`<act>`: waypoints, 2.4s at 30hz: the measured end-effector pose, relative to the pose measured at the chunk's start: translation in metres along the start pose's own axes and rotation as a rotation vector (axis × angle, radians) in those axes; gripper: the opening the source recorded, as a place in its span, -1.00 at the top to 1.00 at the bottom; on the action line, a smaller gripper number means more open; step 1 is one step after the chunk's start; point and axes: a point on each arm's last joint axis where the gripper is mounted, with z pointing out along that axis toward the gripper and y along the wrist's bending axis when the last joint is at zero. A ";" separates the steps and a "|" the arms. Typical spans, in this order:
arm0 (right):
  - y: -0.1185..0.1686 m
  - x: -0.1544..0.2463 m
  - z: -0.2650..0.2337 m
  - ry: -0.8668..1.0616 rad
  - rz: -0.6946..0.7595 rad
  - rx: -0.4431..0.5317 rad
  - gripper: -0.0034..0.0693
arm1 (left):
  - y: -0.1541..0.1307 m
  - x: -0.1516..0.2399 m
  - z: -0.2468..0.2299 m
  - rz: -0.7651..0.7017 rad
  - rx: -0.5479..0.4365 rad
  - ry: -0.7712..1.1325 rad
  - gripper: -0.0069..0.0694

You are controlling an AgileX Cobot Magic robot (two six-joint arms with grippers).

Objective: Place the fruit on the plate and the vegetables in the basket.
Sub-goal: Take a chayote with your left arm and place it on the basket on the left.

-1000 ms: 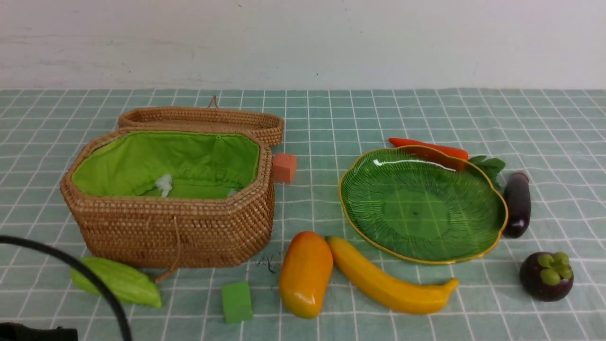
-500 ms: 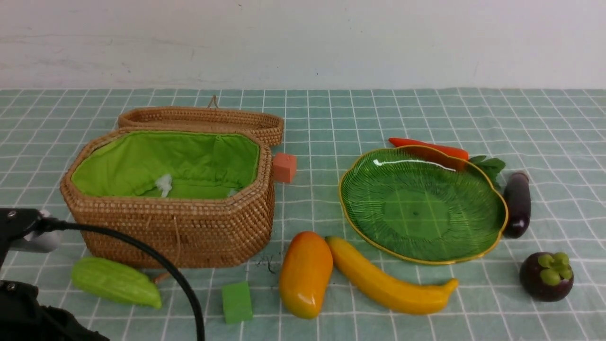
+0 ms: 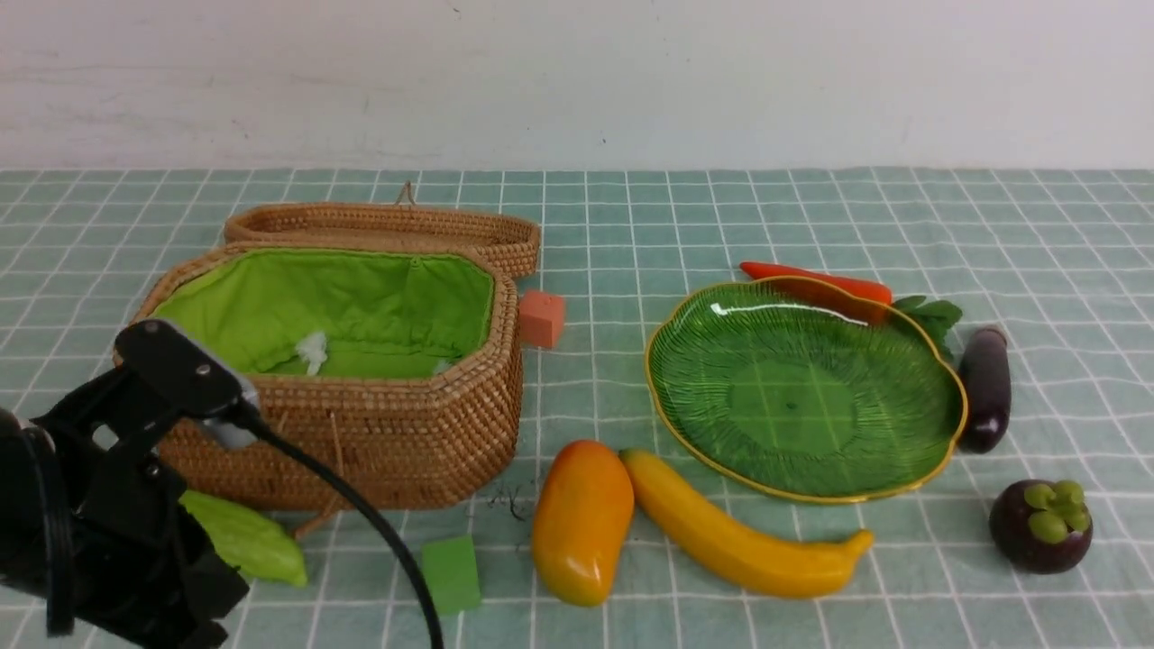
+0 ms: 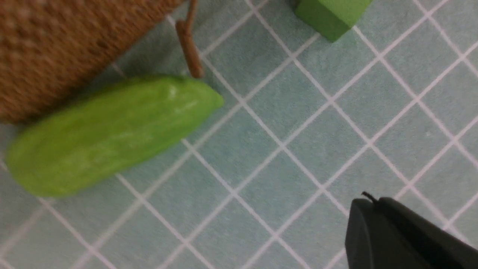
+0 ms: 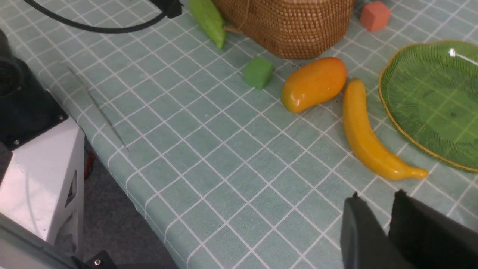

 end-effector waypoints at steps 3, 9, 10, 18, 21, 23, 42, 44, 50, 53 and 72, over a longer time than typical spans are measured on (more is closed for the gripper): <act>0.000 0.000 0.000 0.001 -0.012 0.001 0.52 | 0.010 -0.001 0.003 0.225 -0.086 0.016 0.81; 0.000 0.000 0.000 0.001 -0.037 0.002 0.50 | 0.023 -0.009 0.016 0.495 -0.168 0.007 0.31; 0.000 0.000 0.000 0.001 -0.039 0.002 0.50 | 0.025 -0.010 0.022 0.531 -0.167 0.014 0.14; 0.000 0.000 0.000 0.001 -0.040 0.002 0.49 | 0.035 -0.008 0.062 0.778 -0.091 0.099 -0.61; 0.000 0.000 0.000 0.000 -0.041 0.003 0.49 | 0.037 -0.006 0.071 0.862 -0.072 0.132 -0.65; 0.000 0.000 0.000 0.000 -0.040 0.002 0.49 | 0.039 -0.005 0.074 0.891 -0.076 0.142 -0.65; 0.000 0.000 0.000 -0.001 -0.040 0.001 0.45 | 0.052 -0.002 0.105 1.042 -0.100 0.215 -0.45; 0.000 0.000 0.000 -0.001 -0.040 0.000 0.45 | 0.052 -0.002 0.105 1.044 -0.098 0.217 -0.33; 0.002 -0.001 0.000 -0.009 -0.034 -0.017 0.44 | 0.051 -0.001 0.105 1.007 -0.089 0.223 -0.29; 0.002 -0.001 0.000 -0.010 -0.033 -0.019 0.43 | 0.050 0.002 0.103 0.976 -0.066 0.239 -0.29; -0.011 -0.035 -0.008 -0.392 0.040 0.116 0.38 | 0.031 -0.098 -0.049 0.659 -0.552 -0.168 -0.29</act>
